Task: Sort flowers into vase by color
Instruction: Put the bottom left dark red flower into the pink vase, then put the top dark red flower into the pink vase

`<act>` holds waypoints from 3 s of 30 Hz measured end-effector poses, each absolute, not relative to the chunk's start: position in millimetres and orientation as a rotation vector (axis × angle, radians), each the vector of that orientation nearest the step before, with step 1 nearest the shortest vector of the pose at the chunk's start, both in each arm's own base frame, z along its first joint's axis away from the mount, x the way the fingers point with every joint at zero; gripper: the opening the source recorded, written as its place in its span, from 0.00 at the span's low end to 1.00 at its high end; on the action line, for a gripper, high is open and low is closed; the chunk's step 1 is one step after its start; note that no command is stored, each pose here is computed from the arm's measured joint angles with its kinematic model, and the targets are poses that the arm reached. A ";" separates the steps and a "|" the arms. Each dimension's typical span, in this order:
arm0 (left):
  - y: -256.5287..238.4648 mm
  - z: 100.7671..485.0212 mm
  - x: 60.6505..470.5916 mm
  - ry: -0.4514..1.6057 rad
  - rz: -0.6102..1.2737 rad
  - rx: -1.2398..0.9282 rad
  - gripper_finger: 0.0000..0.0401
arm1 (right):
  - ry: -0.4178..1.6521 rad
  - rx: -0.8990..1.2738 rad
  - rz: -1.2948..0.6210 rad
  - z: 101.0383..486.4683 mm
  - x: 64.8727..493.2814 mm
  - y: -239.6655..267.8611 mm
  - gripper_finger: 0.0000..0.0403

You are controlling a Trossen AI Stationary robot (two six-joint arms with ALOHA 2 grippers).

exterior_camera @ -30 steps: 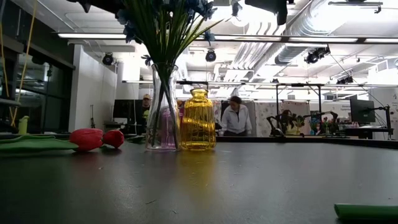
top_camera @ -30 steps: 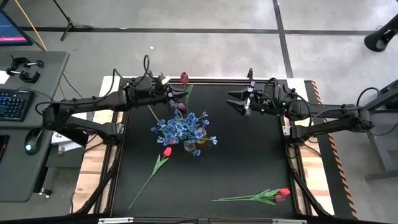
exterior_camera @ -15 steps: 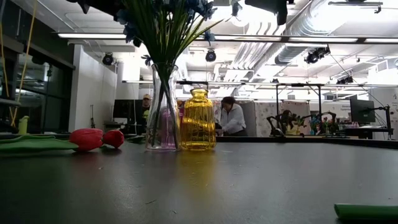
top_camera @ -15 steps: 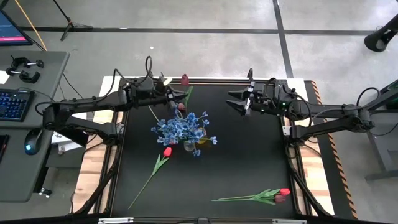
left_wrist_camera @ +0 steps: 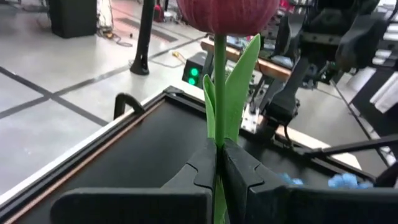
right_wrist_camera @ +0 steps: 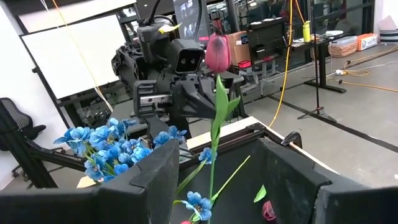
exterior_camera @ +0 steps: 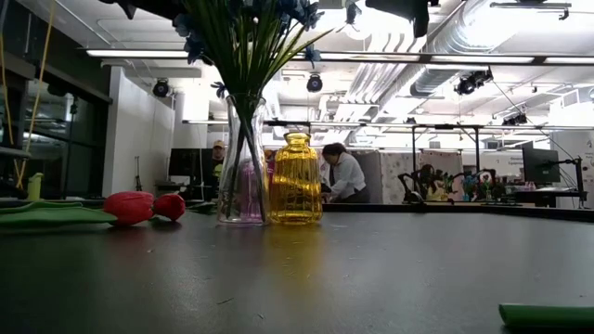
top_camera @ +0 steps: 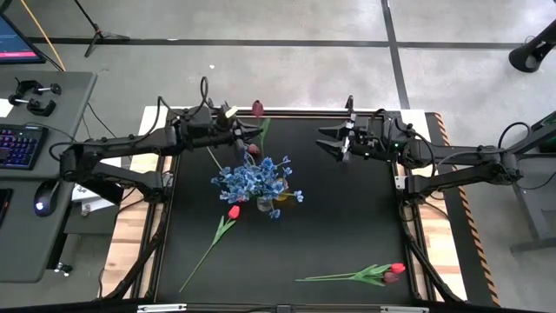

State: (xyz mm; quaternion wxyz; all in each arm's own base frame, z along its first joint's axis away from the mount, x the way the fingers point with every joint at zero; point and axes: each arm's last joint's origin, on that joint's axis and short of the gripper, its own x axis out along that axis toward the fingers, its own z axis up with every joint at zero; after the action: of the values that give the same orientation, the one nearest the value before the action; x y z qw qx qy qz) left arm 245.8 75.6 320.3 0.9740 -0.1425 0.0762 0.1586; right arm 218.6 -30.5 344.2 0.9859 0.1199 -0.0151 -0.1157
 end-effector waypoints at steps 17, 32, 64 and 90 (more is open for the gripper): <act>74.2 294.7 260.8 0.301 0.348 -0.291 0.00 | -0.026 0.241 -0.233 343.7 218.6 -30.6 0.51; 71.5 297.0 254.5 0.312 0.338 -0.390 0.32 | -0.029 0.263 -0.233 343.7 218.6 -30.5 0.51; 25.5 258.4 147.5 0.943 0.582 -0.674 0.61 | -0.196 0.525 -0.180 357.4 217.8 -30.1 0.51; 201.4 186.7 230.1 1.543 0.351 0.007 0.47 | -0.177 0.625 -0.303 345.1 230.0 -34.9 0.51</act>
State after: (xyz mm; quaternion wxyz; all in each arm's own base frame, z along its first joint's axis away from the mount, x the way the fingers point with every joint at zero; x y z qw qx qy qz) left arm 230.1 201.4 186.7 0.7031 0.0030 0.6934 0.1576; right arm 230.0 -34.9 345.1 0.9364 0.3060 -0.0869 -0.1483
